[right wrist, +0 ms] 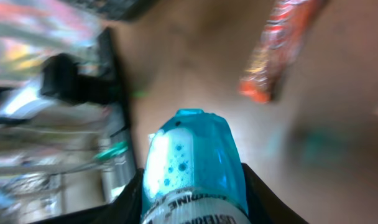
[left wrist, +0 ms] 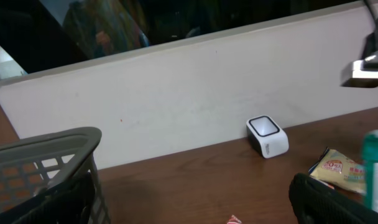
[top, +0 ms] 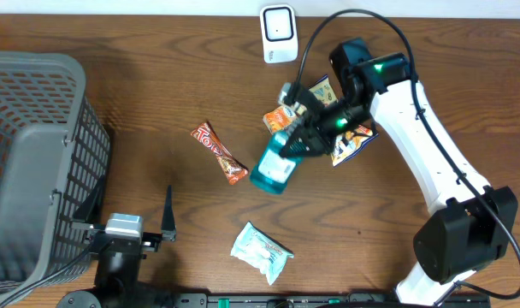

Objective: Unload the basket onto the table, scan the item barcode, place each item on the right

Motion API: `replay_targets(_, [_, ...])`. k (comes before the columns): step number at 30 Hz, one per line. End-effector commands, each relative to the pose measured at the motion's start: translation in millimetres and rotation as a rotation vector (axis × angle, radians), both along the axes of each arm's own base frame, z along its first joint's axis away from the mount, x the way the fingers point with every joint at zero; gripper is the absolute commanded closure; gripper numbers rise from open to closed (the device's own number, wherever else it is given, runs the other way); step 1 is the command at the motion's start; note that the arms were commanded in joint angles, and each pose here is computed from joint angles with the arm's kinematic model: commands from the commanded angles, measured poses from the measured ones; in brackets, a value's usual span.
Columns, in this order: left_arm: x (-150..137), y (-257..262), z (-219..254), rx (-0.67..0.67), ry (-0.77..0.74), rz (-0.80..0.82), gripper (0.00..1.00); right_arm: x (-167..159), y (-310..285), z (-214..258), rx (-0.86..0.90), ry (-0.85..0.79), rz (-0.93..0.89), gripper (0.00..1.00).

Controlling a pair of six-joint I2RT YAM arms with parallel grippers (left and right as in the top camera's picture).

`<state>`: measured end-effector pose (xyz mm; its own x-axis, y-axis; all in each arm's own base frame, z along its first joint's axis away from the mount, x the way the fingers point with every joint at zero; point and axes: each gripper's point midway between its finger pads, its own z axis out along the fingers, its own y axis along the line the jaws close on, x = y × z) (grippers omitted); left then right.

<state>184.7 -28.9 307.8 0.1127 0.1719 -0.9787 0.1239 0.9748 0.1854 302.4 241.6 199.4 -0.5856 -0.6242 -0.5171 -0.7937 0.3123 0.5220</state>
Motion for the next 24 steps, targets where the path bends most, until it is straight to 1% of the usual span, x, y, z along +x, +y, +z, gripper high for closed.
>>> replay_targets(1, [-1, 2, 3, 0.009, -0.013, 0.009, 0.00, 31, -14, -10, -0.182, 0.018, -0.268, 0.99])
replay_targets(5, [-1, 2, 2, 0.009, -0.011, 0.009, 0.00, 69, -28, -18, -0.347, -0.139, -0.442, 0.99])
replay_targets(8, [-1, 2, 1, 0.011, -0.006, 0.009, 0.00, 92, -35, -11, -0.437, -0.252, -0.573, 0.99])
replay_targets(10, [-1, 2, 1, 0.011, -0.006, 0.009, 0.00, 104, -37, -2, -0.476, -0.337, -0.619, 0.99])
replay_targets(14, [-1, 2, 0, 0.012, -0.003, 0.009, 0.00, 132, -40, 18, -0.521, -0.522, -0.714, 0.99])
replay_targets(19, [-1, 2, 0, 0.012, -0.003, 0.009, 0.00, 163, -36, 24, -0.517, -0.640, -0.798, 0.99])
replay_targets(24, [-1, 2, 0, 0.012, -0.002, 0.009, 0.00, 205, -40, 27, -0.562, -0.775, -0.926, 0.99])
